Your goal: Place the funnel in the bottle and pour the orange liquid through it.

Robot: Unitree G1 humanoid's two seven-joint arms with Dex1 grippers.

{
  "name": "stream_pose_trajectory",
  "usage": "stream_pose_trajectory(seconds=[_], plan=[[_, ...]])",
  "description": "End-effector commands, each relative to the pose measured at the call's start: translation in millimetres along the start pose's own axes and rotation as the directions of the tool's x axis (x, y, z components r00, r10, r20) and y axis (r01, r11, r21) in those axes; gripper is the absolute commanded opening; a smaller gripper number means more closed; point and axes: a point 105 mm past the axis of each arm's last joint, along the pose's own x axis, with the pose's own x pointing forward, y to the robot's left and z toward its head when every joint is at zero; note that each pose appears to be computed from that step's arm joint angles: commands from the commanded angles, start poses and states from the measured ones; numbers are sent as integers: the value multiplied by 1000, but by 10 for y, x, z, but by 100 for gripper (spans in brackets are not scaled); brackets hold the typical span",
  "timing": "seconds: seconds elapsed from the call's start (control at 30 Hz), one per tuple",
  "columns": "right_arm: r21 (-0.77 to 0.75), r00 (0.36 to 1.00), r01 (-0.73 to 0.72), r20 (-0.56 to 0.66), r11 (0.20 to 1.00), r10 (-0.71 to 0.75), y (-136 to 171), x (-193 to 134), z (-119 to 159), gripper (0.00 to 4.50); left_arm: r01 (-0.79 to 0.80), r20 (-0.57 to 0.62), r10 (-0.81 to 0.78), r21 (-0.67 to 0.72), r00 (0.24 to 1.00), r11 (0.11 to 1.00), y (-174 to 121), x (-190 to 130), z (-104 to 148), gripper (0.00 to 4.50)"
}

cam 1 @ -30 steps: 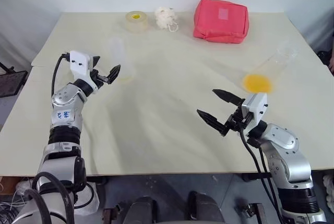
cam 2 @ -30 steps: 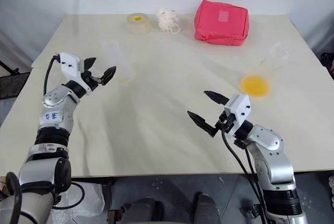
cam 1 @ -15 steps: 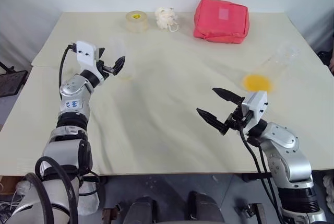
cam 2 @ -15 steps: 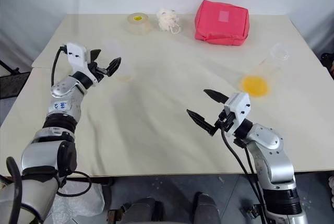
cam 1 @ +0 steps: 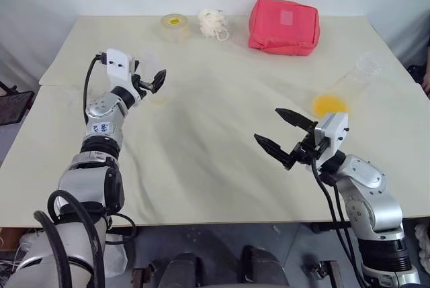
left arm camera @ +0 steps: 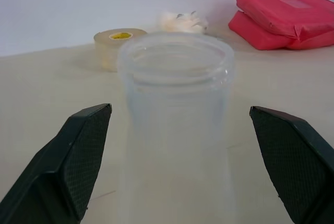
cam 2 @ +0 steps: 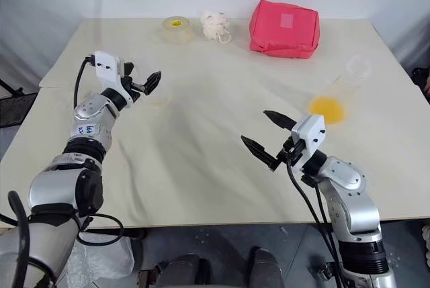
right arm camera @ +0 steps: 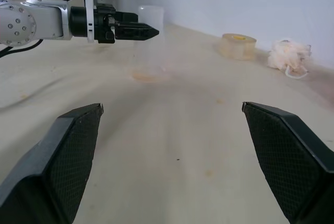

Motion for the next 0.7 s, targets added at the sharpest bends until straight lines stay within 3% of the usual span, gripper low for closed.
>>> stream_pose_trajectory(seconds=[0.03, 0.2, 0.47, 0.7], plan=[[-55, 998, 8, 62, 998, -4, -28, -7, 216, 450, -11, 30, 11, 6, 999, 1000, 12, 63, 161, 389], [-59, 998, 13, 63, 998, -9, -34, -11, 222, 450, -4, 8, 4, -3, 1000, 1000, -4, 82, 148, 234], [-67, 998, 18, 66, 998, -14, -70, -14, 244, 450, 47, 27, -47, 18, 999, 999, 17, 47, 241, 229], [-56, 998, -20, 54, 998, 23, -119, -53, 268, 450, 379, 100, -387, 91, 917, 921, -377, -95, 430, 229]])
